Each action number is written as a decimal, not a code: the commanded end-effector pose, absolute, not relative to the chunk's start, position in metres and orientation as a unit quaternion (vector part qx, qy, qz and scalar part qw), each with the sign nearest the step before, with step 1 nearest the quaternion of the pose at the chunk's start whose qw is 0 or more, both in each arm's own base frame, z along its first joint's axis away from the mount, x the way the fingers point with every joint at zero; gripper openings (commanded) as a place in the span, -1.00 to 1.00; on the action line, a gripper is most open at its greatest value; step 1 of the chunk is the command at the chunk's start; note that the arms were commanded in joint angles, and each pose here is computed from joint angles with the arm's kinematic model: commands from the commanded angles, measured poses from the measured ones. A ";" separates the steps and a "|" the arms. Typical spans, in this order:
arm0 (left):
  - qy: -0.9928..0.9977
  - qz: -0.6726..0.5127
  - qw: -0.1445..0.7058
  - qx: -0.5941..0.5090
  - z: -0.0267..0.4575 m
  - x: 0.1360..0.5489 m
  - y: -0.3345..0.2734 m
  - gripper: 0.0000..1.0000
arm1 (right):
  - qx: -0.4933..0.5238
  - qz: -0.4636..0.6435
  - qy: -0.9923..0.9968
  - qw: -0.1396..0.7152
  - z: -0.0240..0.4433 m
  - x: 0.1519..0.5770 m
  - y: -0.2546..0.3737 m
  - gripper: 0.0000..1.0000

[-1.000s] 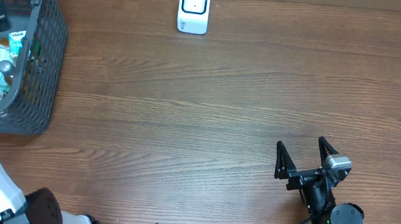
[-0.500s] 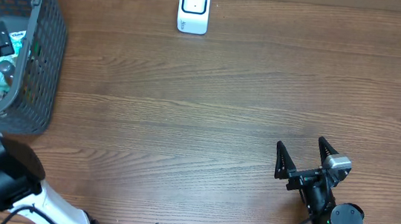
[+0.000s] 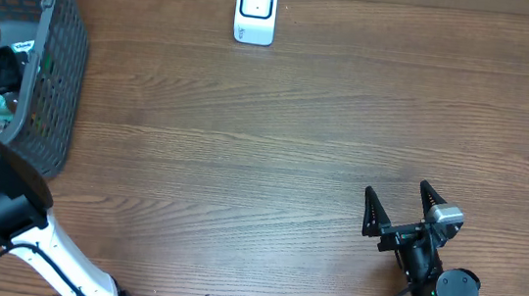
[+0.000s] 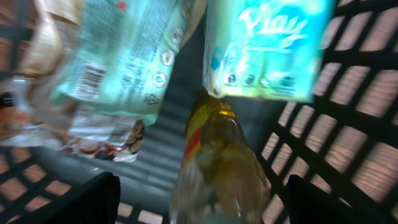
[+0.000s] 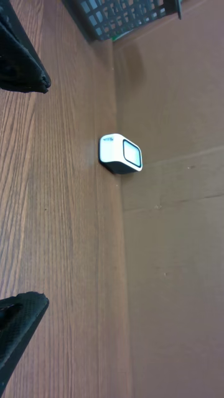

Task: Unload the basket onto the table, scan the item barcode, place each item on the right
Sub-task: 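Reach the left gripper into the grey basket toward the yellow bottle, then grasp the yellow dish-soap bottle with the left gripper and lift it out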

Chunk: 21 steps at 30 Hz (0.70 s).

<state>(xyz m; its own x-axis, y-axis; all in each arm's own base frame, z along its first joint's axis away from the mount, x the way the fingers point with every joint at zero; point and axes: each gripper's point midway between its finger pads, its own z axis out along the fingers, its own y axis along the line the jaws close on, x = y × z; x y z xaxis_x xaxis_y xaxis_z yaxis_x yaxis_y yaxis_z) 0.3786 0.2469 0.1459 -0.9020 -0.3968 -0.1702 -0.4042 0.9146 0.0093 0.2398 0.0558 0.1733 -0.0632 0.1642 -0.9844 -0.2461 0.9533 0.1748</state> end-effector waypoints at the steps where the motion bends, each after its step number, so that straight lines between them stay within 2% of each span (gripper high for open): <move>1: 0.977 0.007 0.063 -0.202 0.126 0.379 0.250 0.67 | -0.028 0.147 0.714 0.684 0.171 0.240 0.055 1.00; 4: 0.978 -0.002 0.061 -0.201 0.119 0.381 0.248 0.58 | -0.028 0.147 0.714 0.684 0.171 0.240 0.055 1.00; 8: 0.977 0.001 0.070 -0.201 0.119 0.386 0.251 0.36 | -0.028 0.147 0.714 0.684 0.170 0.240 0.055 1.00; 9: 0.977 0.000 0.073 -0.201 0.119 0.387 0.251 0.28 | -0.028 0.147 0.714 0.684 0.171 0.240 0.055 1.00; 11: 0.977 -0.003 0.078 -0.200 0.120 0.389 0.250 -0.03 | -0.028 0.147 0.714 0.684 0.171 0.240 0.055 1.00; 14: 0.976 -0.006 0.083 -0.200 0.121 0.391 0.250 0.02 | -0.028 0.147 0.714 0.684 0.171 0.240 0.055 1.00; 21: 0.973 0.000 0.100 -0.209 0.145 0.393 0.251 -0.12 | -0.028 0.147 0.714 0.684 0.170 0.240 0.055 1.00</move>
<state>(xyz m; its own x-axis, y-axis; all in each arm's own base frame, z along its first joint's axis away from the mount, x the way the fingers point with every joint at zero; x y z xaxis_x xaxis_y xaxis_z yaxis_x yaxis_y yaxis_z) 0.3854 0.2459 0.1222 -0.9101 -0.3930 -0.1314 -0.3927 0.9192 -0.0295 0.2398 0.0557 0.1733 -0.0636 0.1645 -0.9843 -0.2456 0.9534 0.1752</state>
